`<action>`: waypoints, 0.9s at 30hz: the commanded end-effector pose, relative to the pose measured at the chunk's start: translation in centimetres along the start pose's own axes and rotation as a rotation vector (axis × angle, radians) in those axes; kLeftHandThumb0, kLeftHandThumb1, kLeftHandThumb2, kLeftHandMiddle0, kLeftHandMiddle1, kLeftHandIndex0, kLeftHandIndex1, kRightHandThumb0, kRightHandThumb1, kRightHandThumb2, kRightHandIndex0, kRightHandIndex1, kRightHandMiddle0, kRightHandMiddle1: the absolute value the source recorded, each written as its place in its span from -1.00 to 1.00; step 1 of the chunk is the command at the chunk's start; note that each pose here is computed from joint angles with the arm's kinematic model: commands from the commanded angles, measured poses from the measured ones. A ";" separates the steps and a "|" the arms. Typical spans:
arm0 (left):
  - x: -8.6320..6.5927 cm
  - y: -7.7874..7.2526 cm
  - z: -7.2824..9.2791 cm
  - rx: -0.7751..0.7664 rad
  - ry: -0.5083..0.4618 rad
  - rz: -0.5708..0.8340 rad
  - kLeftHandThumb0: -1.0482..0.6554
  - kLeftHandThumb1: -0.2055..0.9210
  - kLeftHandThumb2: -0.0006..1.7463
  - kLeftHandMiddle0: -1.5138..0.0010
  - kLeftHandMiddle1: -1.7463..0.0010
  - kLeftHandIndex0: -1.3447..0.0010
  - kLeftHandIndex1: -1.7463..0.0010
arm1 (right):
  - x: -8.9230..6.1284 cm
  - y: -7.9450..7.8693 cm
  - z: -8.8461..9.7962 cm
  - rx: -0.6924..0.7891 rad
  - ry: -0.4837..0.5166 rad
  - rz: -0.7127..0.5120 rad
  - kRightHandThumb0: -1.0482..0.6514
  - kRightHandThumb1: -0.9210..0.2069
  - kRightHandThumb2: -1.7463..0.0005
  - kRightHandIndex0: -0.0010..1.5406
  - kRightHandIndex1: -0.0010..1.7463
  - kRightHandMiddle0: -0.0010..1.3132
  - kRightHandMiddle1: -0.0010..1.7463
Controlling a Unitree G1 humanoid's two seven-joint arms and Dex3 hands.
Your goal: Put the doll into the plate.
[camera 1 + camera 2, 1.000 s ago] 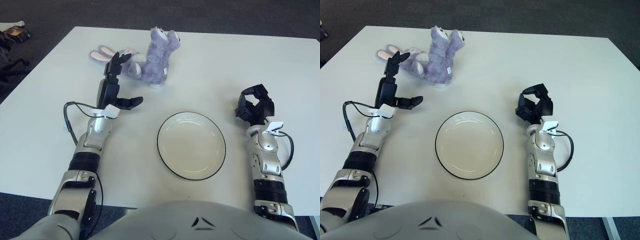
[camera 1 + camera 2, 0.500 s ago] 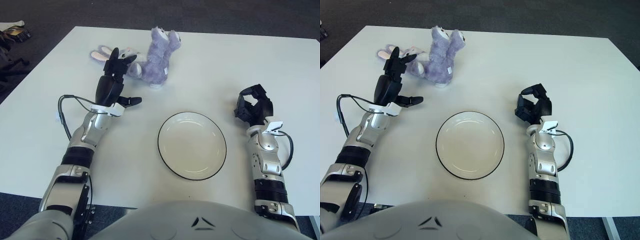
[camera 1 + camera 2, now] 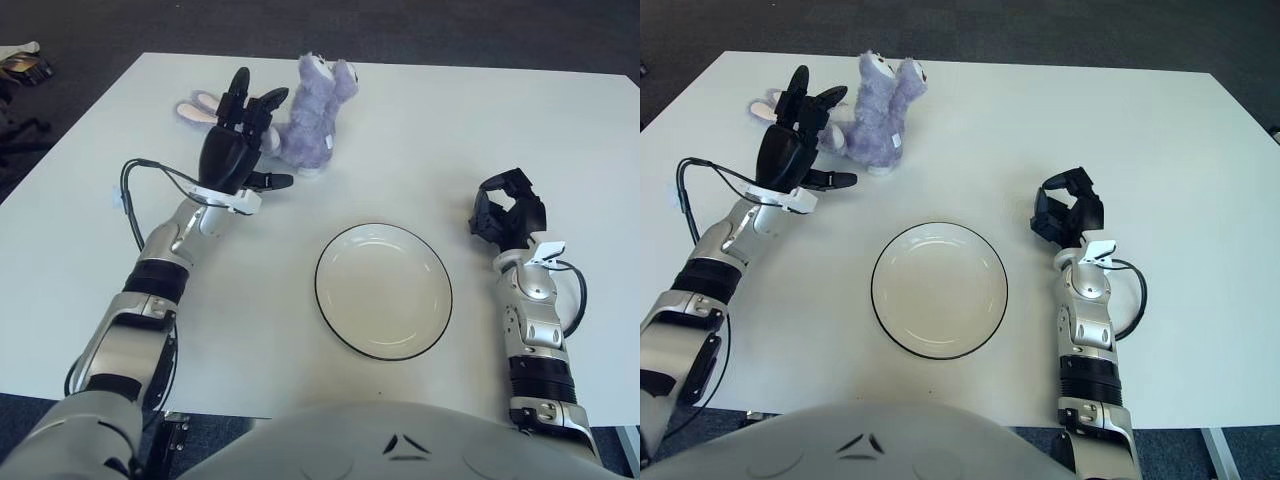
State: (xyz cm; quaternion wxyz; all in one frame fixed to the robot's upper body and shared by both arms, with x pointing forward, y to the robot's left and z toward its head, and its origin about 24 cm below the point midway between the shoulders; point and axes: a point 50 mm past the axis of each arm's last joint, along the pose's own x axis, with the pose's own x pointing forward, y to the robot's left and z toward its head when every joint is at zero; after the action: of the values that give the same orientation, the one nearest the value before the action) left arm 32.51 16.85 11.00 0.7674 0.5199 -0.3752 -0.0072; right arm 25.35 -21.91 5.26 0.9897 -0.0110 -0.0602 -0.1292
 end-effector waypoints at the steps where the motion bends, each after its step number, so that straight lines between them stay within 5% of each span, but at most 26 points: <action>1: 1.3 0.6 -0.5 0.110 -0.024 0.028 -0.65 0.15 -0.17 1.00 1.00 1.00 0.44 | -1.8 -0.2 -2.8 0.005 0.121 -0.007 -0.26 -0.34 -0.18 0.62 1.00 -0.33 1.00; 16: 3.2 0.7 -0.7 0.226 -0.047 0.030 -0.67 0.33 -0.26 1.00 1.00 1.00 0.65 | -1.8 -0.2 -2.8 -0.007 0.127 0.026 -0.25 -0.38 -0.14 0.63 1.00 -0.36 1.00; 27: 4.3 0.8 -1.3 0.303 -0.021 -0.068 -0.68 0.29 -0.29 1.00 1.00 1.00 0.71 | -1.8 -0.2 -2.7 -0.025 0.141 0.029 -0.25 -0.38 -0.15 0.62 1.00 -0.36 1.00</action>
State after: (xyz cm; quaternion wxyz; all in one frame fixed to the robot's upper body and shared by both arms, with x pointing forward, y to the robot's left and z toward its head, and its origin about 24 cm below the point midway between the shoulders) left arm 35.46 16.19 12.97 0.6898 0.6215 -0.3709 0.0178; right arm 25.42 -21.79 5.13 0.9927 -0.0170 -0.0498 -0.1081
